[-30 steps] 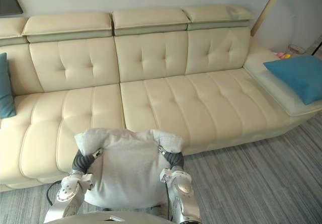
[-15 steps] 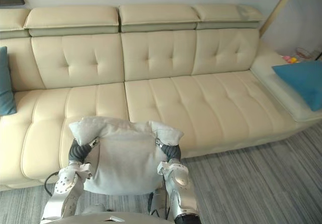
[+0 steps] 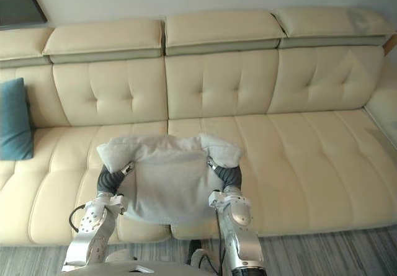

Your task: Pick up cushions and gather them together orderly.

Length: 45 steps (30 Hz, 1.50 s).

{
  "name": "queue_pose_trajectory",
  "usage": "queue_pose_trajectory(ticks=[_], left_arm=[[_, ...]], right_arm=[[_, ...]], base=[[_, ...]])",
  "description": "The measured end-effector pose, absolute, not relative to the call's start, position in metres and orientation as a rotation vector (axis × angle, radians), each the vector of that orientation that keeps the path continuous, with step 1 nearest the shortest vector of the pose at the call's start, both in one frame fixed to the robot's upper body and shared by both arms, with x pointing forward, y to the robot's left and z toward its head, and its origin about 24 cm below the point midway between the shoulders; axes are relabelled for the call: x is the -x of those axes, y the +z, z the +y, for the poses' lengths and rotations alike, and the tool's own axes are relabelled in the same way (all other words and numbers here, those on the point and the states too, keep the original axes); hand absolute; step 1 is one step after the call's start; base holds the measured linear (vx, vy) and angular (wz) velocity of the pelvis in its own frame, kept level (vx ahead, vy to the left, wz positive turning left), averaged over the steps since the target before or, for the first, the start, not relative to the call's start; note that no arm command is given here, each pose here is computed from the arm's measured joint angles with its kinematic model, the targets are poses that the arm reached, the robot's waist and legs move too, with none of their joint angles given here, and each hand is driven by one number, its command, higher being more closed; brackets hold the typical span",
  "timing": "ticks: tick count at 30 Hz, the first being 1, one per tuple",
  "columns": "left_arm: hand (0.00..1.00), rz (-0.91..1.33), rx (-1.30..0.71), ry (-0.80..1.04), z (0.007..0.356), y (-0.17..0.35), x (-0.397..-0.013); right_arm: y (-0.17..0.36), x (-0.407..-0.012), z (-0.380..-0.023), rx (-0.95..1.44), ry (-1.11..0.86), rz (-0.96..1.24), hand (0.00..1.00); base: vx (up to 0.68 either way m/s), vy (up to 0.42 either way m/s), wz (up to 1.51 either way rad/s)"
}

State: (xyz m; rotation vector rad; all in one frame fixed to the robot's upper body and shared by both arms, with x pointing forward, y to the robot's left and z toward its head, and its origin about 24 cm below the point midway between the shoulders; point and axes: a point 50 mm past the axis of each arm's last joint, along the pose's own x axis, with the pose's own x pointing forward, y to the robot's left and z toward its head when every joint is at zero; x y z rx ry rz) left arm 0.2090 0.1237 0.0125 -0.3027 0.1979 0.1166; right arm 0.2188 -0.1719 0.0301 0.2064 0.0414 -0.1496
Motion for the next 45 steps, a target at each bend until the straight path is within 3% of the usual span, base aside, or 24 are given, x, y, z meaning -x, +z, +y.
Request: queue_pose_trajectory(ticks=[21,28,35,45], left_arm=[[1.0,0.171,0.261,0.213,0.145,0.017,-0.204],[1.0,-0.095,0.256,0.273,0.148,0.077,-0.246],[1.0,-0.428,0.268,0.333,0.142,0.161,-0.288],[1.0,-0.641,0.201,0.376,0.139,0.248,-0.338]], right_arm=[[0.027,-0.23,-0.14,-0.247,-0.081,0.075,1.0],[0.093,-0.277,-0.116,-0.23,-0.012,-0.188,1.0],[0.192,-0.311,-0.1,-0.125,-0.073,-0.549,1.0],[0.28,-0.334,-0.099,-0.025,-0.21,-0.791,1.0]], base=[[-0.02,0.053,-0.34],[-0.09,-0.039,0.08],[-0.14,-0.036,0.44],[-0.07,-0.031,0.28]])
